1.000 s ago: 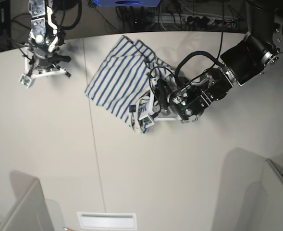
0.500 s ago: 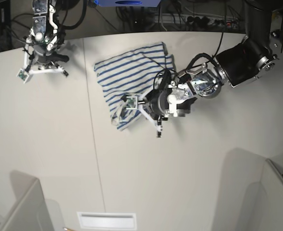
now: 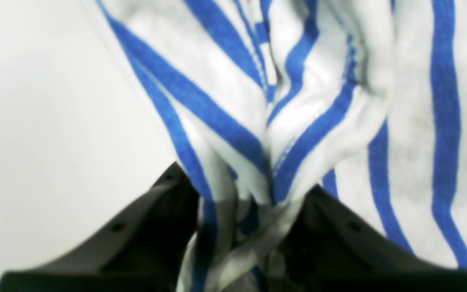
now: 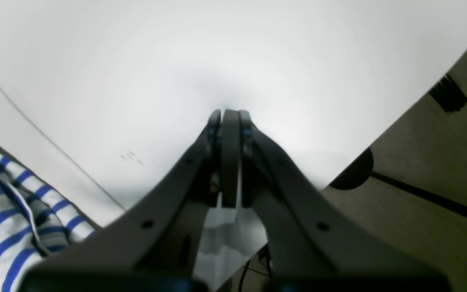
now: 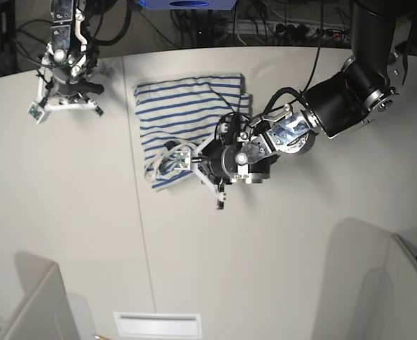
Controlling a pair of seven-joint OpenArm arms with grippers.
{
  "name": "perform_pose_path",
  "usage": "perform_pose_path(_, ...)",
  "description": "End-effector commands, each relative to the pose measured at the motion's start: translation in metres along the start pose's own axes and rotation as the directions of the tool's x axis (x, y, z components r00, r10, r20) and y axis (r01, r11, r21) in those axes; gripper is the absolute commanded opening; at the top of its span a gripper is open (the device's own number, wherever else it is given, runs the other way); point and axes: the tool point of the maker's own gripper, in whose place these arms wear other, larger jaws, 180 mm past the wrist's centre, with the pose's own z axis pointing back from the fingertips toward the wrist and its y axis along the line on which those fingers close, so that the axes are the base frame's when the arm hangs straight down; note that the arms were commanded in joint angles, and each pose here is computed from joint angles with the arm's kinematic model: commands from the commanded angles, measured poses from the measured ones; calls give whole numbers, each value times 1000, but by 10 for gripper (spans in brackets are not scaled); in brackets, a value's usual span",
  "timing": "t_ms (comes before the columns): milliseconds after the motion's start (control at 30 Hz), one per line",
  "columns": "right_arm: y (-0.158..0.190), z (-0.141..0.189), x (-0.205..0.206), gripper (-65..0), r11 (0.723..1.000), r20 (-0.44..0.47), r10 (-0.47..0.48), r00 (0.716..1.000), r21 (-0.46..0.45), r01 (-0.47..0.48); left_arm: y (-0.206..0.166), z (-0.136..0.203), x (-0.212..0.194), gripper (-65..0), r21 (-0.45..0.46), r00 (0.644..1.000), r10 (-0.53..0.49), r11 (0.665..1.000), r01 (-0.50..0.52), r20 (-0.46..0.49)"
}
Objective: Fold the T-shirt properly
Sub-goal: 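Tuck the folded edge under the bundle with the left gripper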
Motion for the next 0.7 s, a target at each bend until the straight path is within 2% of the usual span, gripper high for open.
perform_pose_path(0, 2, 2, 16, -650, 1000, 52, 0, 999, 3, -1, 13, 3, -5, -650, 24, 999, -22, 999, 23, -35)
perform_pose_path(533, 8, 1, 18, -650, 1000, 58, 0, 998, 16, -1, 50, 1, -6, -650, 68, 997, -16, 997, 21, -78)
perform_pose_path(567, 8, 1, 18, -650, 1000, 58, 0, 998, 16, -1, 52, 1, -6, -620, 71, 997, -17, 997, 22, -78)
perform_pose_path(667, 8, 1, 18, -650, 1000, 58, 1, 998, 16, -2, 55, 3, -3, -443, 79, 997, -21, 997, 27, -71)
